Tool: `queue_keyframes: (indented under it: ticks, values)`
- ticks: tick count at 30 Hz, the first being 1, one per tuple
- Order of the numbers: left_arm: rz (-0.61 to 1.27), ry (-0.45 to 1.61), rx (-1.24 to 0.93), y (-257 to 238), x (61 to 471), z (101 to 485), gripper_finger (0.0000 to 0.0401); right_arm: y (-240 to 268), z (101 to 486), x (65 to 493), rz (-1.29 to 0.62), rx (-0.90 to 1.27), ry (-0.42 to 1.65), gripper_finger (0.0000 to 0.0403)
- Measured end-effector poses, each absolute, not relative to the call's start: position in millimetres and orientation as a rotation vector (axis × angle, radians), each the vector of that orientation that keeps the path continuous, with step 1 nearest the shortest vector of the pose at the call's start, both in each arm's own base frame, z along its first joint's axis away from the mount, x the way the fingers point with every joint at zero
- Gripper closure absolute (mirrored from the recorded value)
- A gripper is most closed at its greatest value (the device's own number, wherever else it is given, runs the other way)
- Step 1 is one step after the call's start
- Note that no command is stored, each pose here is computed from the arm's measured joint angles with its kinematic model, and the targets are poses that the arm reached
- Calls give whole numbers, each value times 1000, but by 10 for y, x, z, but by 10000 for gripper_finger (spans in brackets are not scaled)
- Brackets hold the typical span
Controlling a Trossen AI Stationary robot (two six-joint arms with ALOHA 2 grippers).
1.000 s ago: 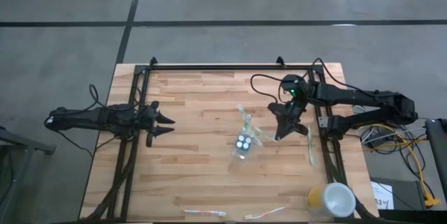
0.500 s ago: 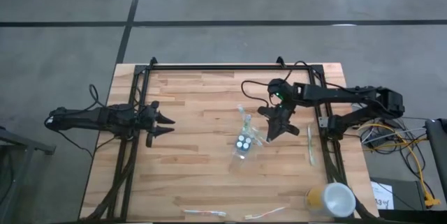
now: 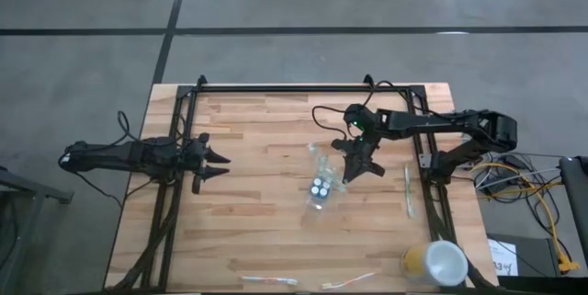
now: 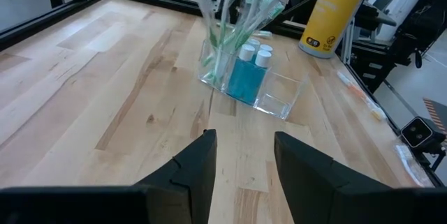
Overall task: Pick & Place toothbrushing station
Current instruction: Put the white green toothbrush into the back side of the transparent organizer
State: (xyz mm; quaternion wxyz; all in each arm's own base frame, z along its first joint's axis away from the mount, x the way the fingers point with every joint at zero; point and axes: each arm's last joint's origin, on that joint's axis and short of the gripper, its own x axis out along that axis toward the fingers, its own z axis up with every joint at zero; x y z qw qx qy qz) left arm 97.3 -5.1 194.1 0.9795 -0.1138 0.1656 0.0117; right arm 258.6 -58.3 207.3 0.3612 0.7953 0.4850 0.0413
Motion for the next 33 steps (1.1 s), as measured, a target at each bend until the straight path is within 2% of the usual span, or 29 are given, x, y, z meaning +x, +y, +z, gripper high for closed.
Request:
queue_keyframes:
  ticks: [11,28,33]
  values:
    - [27,333,-229,-49,973,1941,252,-716,2001,2587,47,2016,1164,394]
    - [27,333,-229,-50,973,1941,252,-722,2032,2601,42,2018,1155,393]
    - [26,333,-229,-50,973,1941,252,-728,2054,2609,56,2003,1146,371]
